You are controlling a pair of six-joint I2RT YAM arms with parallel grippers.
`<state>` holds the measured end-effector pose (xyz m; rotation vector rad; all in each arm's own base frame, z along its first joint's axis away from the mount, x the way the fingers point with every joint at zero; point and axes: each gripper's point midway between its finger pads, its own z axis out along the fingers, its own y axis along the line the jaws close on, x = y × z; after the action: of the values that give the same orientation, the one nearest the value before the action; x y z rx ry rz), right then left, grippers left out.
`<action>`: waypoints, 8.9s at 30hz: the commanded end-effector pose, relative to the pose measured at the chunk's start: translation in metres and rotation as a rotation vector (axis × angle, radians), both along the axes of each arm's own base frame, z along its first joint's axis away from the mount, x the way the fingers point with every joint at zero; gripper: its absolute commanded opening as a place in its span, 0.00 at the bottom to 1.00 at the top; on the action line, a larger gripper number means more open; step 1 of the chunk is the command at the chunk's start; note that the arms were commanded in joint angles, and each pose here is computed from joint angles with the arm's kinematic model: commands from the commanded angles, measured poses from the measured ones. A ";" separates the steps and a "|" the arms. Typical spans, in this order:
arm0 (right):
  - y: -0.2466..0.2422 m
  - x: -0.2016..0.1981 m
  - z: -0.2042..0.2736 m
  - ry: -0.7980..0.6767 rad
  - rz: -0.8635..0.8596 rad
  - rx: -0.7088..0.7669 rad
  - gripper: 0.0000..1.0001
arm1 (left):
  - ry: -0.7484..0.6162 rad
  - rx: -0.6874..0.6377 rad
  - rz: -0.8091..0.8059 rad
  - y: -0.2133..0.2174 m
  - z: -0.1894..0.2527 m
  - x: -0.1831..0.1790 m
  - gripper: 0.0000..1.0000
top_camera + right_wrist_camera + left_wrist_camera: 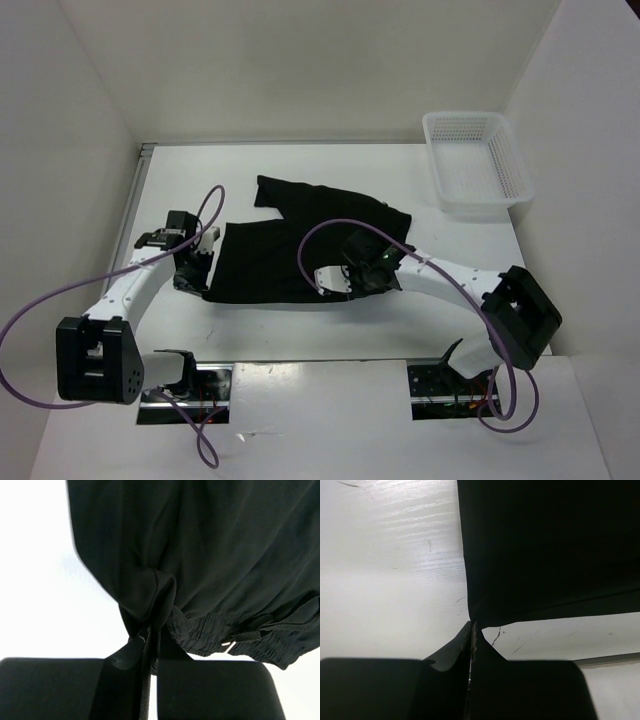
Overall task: Fold and stack the shorts
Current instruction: Flatten the shorts out
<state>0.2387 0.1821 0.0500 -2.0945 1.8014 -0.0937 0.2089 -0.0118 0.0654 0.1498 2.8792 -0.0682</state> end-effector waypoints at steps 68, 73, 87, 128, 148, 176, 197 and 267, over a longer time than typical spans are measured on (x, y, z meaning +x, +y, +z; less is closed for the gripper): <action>-0.044 0.204 0.069 -0.275 -0.876 0.601 0.45 | -0.441 -0.139 -0.261 -0.140 0.022 0.309 0.56; -0.057 0.206 0.054 -0.242 -0.919 0.576 0.45 | -0.396 -0.145 -0.265 -0.144 0.010 0.314 0.57; -0.075 0.209 0.022 -0.226 -0.932 0.487 0.51 | -0.305 -0.083 -0.240 -0.133 -0.036 0.310 0.59; -0.004 0.160 0.054 -0.134 -0.382 0.361 0.00 | 0.129 -0.155 -0.325 -0.114 -0.001 0.061 0.12; 0.006 0.037 0.028 -0.020 -0.007 0.243 0.00 | -0.138 -0.099 -0.168 -0.073 0.000 0.177 0.63; 0.020 0.123 0.067 -0.286 -0.231 0.374 0.00 | -0.057 -0.141 -0.155 -0.077 -0.022 0.207 0.00; 0.045 0.082 0.047 -0.284 -0.018 0.298 0.00 | -0.138 0.005 -0.178 -0.061 -0.009 0.124 0.20; 0.036 0.083 0.035 -0.301 0.048 0.275 0.05 | -0.156 -0.029 -0.071 -0.031 0.025 0.172 0.29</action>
<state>0.3592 0.1984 0.0995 -1.6939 1.5591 -0.2398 0.4244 -0.0363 0.1174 0.2060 2.5846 -0.0666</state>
